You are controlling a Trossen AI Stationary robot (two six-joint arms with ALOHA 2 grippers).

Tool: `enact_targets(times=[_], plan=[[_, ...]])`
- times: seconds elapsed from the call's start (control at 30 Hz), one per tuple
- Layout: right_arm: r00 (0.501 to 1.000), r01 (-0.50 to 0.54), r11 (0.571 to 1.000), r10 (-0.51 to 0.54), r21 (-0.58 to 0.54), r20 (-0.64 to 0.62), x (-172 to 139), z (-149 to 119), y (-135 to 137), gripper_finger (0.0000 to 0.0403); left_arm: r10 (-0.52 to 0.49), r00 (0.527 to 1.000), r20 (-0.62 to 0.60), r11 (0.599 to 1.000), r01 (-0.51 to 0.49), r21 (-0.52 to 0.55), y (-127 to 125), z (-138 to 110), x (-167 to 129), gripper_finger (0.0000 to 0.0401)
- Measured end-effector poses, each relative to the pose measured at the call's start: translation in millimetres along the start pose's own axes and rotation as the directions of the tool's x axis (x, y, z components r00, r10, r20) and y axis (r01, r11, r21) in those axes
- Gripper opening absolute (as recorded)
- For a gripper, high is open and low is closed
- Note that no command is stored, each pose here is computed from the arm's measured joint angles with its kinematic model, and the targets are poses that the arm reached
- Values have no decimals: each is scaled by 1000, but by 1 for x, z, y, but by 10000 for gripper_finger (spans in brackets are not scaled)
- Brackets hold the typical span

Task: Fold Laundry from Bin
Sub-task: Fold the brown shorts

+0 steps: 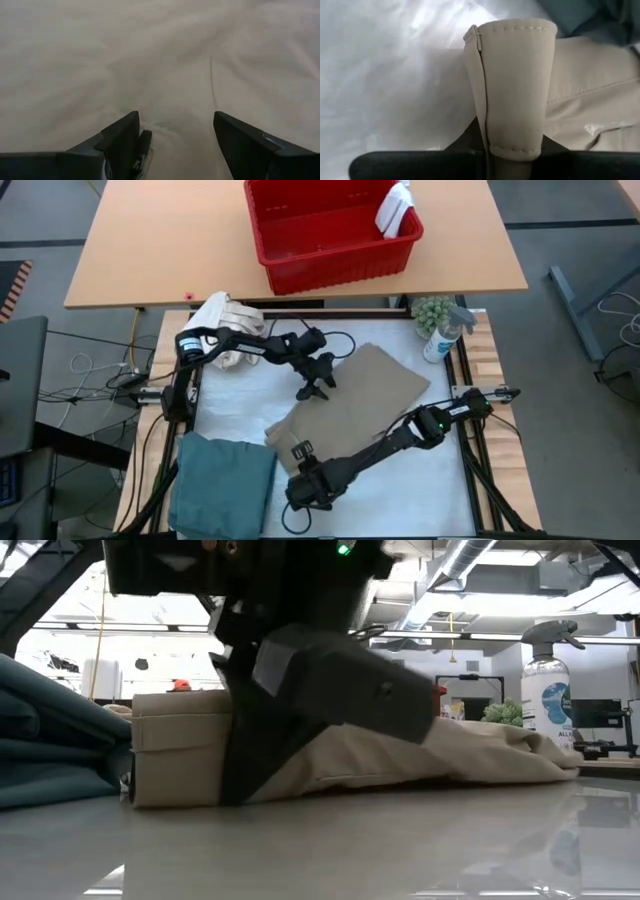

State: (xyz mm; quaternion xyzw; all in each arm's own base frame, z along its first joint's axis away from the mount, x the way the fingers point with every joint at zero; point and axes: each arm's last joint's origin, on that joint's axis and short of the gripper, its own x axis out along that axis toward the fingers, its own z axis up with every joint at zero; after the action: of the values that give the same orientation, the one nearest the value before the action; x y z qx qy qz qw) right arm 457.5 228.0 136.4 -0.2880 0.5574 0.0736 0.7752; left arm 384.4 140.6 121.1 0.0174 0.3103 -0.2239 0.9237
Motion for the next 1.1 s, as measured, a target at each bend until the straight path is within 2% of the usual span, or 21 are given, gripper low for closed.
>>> enact_targets(times=[0.17,0.33,0.4,0.5,0.6,0.67,0.77,0.87,1.0,1.1], plan=[[1000,-2,997,2,75,-1,-10,1,12,67,23,997,-79,1000,-21,23,2,-13,2,247],[999,-26,973,16,228,43,-36,9,13,67,-28,994,-102,999,24,-38,2,-20,0,247],[999,-13,942,-5,335,53,-52,11,5,67,-28,995,-99,999,24,-41,2,-20,0,247],[998,27,856,-55,515,39,-74,9,-9,67,-21,995,-102,999,18,-34,2,-20,1,239],[996,43,789,-80,613,33,-82,6,-15,67,-14,994,-107,999,9,-47,3,-21,1,199],[995,50,773,-95,632,38,-85,6,-16,67,-13,994,-105,998,7,-59,3,-21,1,159],[996,25,766,-76,642,52,-91,6,-18,67,-67,996,-59,990,59,-130,3,-18,-4,103],[996,21,761,-71,649,51,-91,6,-16,67,-88,996,-25,983,83,-166,5,-14,-7,68],[996,23,761,-71,648,47,-91,6,-16,67,-104,994,-22,980,99,-171,4,-14,-8,60],[997,22,762,-68,647,46,-91,5,-16,67,-104,994,-31,988,100,-119,3,-15,-8,78]])
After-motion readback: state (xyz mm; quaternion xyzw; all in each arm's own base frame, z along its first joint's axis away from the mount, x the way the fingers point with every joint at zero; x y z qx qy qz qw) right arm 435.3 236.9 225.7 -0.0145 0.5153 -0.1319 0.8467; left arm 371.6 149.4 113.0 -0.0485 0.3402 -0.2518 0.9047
